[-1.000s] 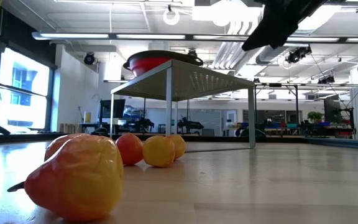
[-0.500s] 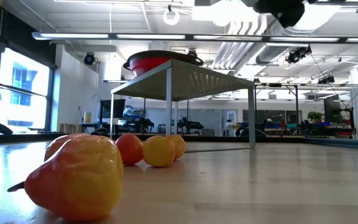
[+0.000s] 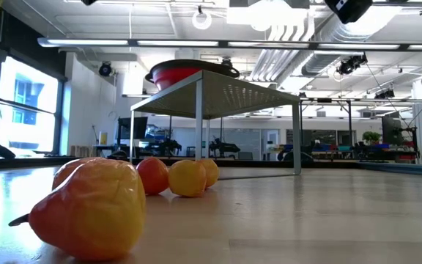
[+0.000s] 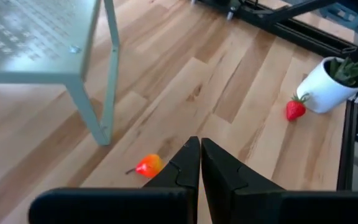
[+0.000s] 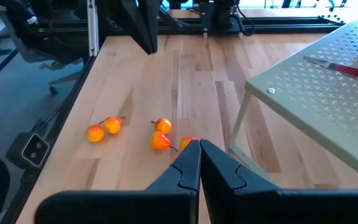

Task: Pick & Place Fruit
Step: Put the orange pear into the red strainer on the shelf

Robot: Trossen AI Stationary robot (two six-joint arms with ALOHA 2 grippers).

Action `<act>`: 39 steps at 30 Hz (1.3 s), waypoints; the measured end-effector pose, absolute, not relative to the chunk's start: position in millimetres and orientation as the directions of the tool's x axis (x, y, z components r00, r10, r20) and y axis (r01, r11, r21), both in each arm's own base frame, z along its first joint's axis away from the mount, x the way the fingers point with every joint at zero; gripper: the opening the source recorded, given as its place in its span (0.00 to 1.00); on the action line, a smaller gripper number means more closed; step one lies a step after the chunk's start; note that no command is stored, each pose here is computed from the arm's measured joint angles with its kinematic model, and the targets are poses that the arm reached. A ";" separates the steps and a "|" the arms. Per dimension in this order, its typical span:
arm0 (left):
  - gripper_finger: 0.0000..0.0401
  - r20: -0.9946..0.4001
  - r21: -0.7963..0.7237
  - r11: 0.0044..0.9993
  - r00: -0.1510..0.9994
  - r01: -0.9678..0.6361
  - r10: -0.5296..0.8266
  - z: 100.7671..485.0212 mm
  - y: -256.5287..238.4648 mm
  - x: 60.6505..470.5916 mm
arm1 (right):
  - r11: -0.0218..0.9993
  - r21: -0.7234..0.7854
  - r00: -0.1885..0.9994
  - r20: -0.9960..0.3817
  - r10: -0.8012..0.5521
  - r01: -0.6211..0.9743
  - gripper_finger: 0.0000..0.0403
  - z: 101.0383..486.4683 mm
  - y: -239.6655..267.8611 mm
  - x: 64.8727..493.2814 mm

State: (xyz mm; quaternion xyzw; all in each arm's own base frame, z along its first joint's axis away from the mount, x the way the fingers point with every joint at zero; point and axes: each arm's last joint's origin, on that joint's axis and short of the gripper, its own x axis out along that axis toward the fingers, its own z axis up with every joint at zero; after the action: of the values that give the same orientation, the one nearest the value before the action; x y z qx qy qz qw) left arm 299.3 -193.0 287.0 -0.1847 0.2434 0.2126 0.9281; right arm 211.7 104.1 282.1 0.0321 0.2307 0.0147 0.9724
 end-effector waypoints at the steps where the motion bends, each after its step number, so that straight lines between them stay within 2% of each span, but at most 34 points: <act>1: 0.03 -0.533 -0.243 0.841 0.791 -0.484 0.301 284.5 -194.3 301.0 | 0.998 0.067 0.892 -0.450 0.046 -0.018 0.01 281.8 104.8 211.2; 12: 0.03 -0.600 -0.246 0.842 0.757 -0.480 0.257 257.7 -204.6 312.1 | 0.998 0.055 0.888 -0.458 0.051 -0.029 0.01 281.1 106.3 210.0; 39: 0.03 -0.605 -0.236 0.843 0.752 -0.483 0.262 256.6 -203.9 312.3 | 0.999 0.022 0.879 -0.475 0.046 -0.040 0.01 279.3 105.7 209.1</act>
State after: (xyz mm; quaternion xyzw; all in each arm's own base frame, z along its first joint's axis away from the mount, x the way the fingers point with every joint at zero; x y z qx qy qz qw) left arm 312.3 -203.9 256.6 -0.1925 0.2873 0.2034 0.9160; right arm 209.1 105.7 279.3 0.0059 0.2451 0.0221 0.9692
